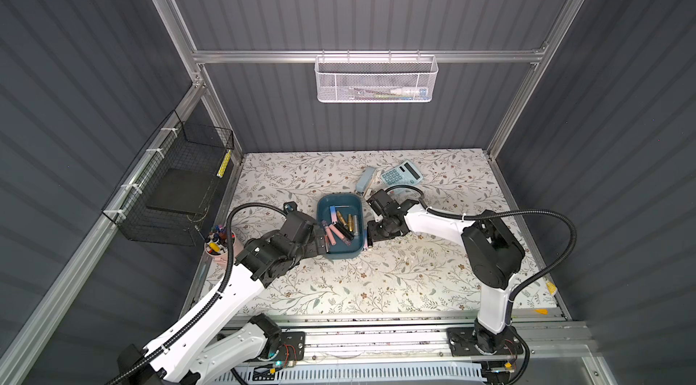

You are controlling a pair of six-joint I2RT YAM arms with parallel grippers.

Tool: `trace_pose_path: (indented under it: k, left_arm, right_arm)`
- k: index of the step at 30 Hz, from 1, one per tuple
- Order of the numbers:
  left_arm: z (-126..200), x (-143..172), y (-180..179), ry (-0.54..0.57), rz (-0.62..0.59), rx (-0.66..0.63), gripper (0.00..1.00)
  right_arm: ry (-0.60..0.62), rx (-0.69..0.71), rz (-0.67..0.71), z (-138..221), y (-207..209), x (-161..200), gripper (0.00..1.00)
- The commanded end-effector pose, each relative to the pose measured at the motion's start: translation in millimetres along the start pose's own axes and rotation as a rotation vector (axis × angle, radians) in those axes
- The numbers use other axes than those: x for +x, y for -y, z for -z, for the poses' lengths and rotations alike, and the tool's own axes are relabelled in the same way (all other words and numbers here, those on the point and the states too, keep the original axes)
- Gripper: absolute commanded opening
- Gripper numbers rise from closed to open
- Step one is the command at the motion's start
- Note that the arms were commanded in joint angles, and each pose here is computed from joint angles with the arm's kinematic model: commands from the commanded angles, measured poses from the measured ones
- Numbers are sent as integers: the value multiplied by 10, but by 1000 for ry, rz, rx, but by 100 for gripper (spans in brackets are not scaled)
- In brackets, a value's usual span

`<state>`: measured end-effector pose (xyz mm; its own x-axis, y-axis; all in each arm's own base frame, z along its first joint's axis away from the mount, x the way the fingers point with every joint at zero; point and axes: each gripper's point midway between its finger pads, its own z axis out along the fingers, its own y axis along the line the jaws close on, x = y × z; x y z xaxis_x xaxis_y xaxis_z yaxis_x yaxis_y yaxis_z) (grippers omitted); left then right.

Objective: Put the lipstick into the storage box
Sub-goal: Pick up the lipstick at the center of the board.

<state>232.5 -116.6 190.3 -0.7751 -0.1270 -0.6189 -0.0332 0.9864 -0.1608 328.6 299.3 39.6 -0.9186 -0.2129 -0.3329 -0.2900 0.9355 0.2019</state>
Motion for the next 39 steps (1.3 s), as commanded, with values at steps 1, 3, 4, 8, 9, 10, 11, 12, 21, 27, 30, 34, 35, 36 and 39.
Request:
trace_pose_path:
  k: [1, 3, 4, 8, 9, 10, 11, 12, 21, 27, 30, 34, 35, 36, 39]
  left_arm:
    - [35, -60, -25, 10, -3, -18, 100]
    - [34, -60, -33, 11, -8, -22, 100]
    - [41, -61, -38, 12, -9, -22, 100]
    - [61, -63, -60, 18, -9, -27, 100]
    - [65, -63, -65, 19, -9, -28, 100]
    - [69, -64, -70, 22, -9, -28, 100]
    - [70, -63, -75, 22, -10, -31, 100]
    - [69, -60, -80, 22, -11, -32, 100]
    - [34, -41, -78, 24, -11, -28, 100]
    - [-12, -1, -64, 17, -26, -18, 100]
    - [-60, 41, -38, 5, -38, -2, 100]
    - [-113, 68, 16, -15, -40, 31, 100]
    - [-115, 68, 28, -20, -38, 40, 100]
    - [-114, 66, 56, -25, -39, 58, 100]
    - [-75, 42, 171, -31, -39, 135, 100]
  right_arm:
    - [-43, 0, -6, -109, -5, 39, 35]
    - [-62, -3, -13, -171, -10, 55, 35]
    - [-73, -1, -19, -206, -2, 67, 35]
    - [-106, 11, -40, -290, 51, 137, 35]
    - [-109, 14, -43, -297, 65, 148, 34]
    - [-114, 18, -44, -299, 80, 170, 34]
    - [-116, 25, -46, -298, 102, 181, 34]
    - [-120, 33, -46, -291, 117, 201, 33]
    - [-126, 103, -51, -162, 307, 267, 23]
    - [-58, 106, -35, 170, 264, 73, 23]
    - [-20, 98, -25, 348, 205, -70, 23]
    - [39, 77, -6, 580, 76, -297, 23]
    - [53, 70, -3, 631, 41, -348, 23]
    - [67, 59, 2, 681, -6, -401, 23]
    - [102, 16, 20, 785, -176, -537, 23]
